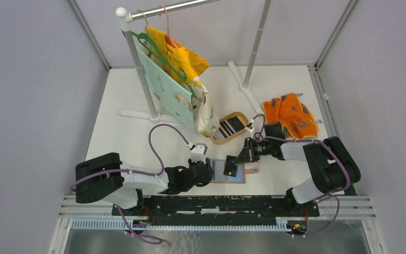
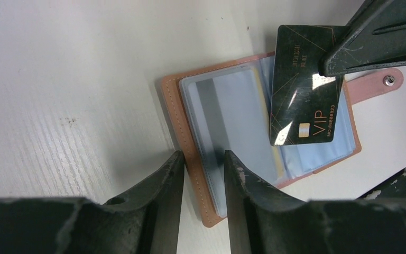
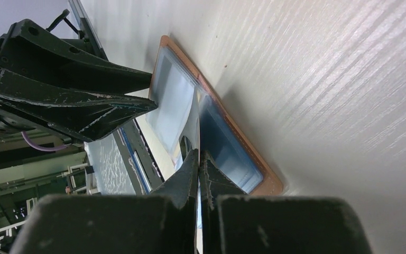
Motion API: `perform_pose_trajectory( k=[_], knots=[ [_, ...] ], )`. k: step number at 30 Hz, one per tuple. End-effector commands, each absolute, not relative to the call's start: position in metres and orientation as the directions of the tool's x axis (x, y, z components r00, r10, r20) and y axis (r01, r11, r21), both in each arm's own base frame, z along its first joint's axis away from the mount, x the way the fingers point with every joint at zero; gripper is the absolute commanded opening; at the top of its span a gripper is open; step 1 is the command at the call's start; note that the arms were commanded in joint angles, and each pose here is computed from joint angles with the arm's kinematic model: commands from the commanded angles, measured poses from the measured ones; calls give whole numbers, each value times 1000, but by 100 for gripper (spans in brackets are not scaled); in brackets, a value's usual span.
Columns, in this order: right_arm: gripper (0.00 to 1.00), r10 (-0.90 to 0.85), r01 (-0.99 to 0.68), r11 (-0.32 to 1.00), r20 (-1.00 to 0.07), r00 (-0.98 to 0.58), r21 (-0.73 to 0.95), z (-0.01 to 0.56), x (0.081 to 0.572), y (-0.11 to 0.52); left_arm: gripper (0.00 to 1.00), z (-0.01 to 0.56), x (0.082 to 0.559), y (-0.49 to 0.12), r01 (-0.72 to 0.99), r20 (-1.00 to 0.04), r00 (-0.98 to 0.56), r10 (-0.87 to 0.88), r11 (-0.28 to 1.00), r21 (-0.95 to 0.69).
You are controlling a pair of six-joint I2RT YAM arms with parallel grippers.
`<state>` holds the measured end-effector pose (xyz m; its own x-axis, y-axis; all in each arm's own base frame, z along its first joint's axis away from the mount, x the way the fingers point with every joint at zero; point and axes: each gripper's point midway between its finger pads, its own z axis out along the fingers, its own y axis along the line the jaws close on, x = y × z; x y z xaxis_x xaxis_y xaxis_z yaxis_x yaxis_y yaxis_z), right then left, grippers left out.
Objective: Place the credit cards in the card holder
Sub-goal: Insert the credit card into the card holder.
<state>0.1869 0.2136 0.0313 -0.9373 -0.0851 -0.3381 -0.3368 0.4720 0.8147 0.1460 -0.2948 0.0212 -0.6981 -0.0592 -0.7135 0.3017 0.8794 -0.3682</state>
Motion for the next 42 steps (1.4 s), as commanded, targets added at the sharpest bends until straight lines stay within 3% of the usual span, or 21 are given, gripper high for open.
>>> perform_pose_trajectory(
  k=[1,27,42],
  knots=[
    [0,-51,-368,482,-395,-917,795,36,199,215,39,12,142,-292,273,-690,-722,-49,896,-349],
    [0,116,-278,486,-376,-920,829,42,209,207,27,1,142,-289,242,-676,-735,-53,911,-335],
    [0,169,-285,411,-380,-909,866,64,212,209,23,-1,142,-290,231,-671,-739,-61,913,-336]
  ],
)
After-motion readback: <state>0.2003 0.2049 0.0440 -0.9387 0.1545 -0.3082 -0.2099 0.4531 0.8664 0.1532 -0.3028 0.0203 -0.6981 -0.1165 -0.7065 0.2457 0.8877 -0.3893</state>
